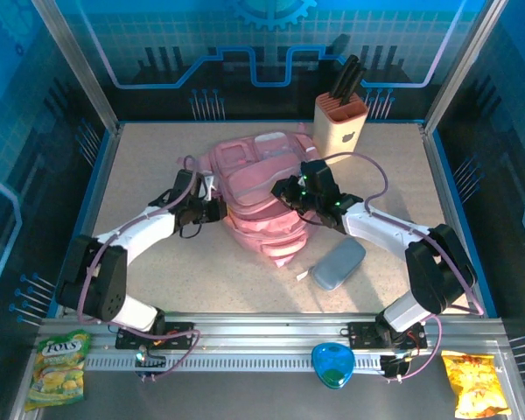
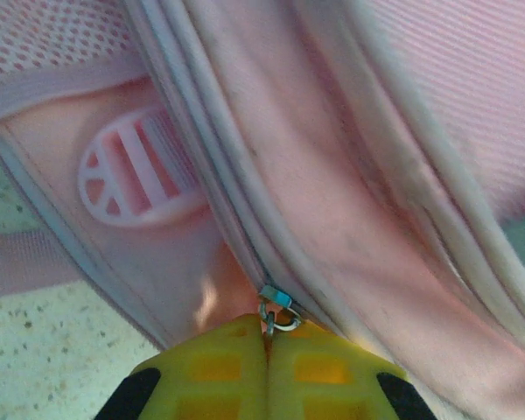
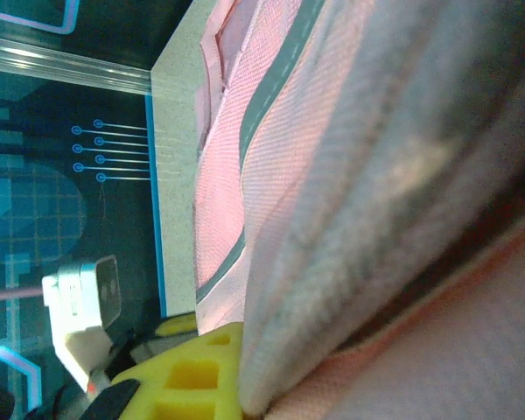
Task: Pack the student bag
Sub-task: Unzip the student bag at the top-center of the table.
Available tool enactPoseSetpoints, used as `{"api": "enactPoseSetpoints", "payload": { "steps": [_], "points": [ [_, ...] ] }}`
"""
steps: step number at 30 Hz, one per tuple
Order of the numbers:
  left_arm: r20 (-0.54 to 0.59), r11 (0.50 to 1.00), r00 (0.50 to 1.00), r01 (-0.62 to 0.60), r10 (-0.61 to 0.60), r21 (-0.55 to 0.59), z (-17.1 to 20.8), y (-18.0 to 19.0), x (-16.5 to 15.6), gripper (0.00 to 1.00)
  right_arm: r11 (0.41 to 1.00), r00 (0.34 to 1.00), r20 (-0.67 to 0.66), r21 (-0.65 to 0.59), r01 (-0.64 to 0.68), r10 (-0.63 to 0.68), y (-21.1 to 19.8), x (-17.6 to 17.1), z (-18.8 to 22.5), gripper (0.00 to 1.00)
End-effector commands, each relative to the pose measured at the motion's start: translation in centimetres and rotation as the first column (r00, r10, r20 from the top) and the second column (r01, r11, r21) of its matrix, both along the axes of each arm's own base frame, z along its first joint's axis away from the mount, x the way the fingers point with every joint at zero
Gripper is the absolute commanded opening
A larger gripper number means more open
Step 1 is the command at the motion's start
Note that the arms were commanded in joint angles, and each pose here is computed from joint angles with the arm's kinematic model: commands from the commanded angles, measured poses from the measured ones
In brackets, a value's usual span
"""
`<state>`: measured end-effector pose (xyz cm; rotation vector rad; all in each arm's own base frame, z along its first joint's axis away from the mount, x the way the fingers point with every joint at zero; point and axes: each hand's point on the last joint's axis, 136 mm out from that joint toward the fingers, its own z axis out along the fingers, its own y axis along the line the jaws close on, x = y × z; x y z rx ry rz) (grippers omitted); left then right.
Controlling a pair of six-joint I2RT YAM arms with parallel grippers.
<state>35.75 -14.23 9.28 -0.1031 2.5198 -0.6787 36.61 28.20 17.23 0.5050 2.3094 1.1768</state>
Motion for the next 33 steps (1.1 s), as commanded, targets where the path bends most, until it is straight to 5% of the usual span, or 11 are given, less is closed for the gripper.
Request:
{"api": "enactPoseSetpoints", "payload": {
  "steps": [1, 8, 15, 24, 33],
  "points": [
    [0.0, 0.991, 0.991, -0.134, 0.134, -0.022, 0.5, 3.1, 3.6, 0.0, 0.998, 0.995, 0.088, 0.022, -0.058, 0.056, 0.3, 0.4, 3.2, 0.13],
    [0.001, 0.984, 0.986, -0.164, 0.164, -0.074, 1.4, 4.7, 6.6, 0.0, 0.993, 0.99, 0.08, 0.012, -0.119, 0.118, 1.0, 0.1, 2.9, 0.13],
    [0.031, 0.973, 0.973, -0.229, 0.23, -0.032, 1.8, 6.9, 6.3, 0.03, 0.985, 0.982, 0.07, 0.001, -0.175, 0.175, 2.4, 0.9, 2.1, 0.12],
    [0.127, 0.926, 0.929, -0.362, 0.349, 0.103, 4.1, 10.6, 4.5, 0.42, 0.972, 0.97, 0.052, -0.014, -0.236, 0.237, 4.9, 2.1, 1.4, 0.15],
    [0.242, 0.92, 0.898, -0.389, 0.369, 0.039, 8.9, 10.8, 4.1, 0.76, 0.958, 0.985, -0.037, -0.23, -0.173, 0.169, 0.2, 0.4, -0.5, 0.69]
  ]
}}
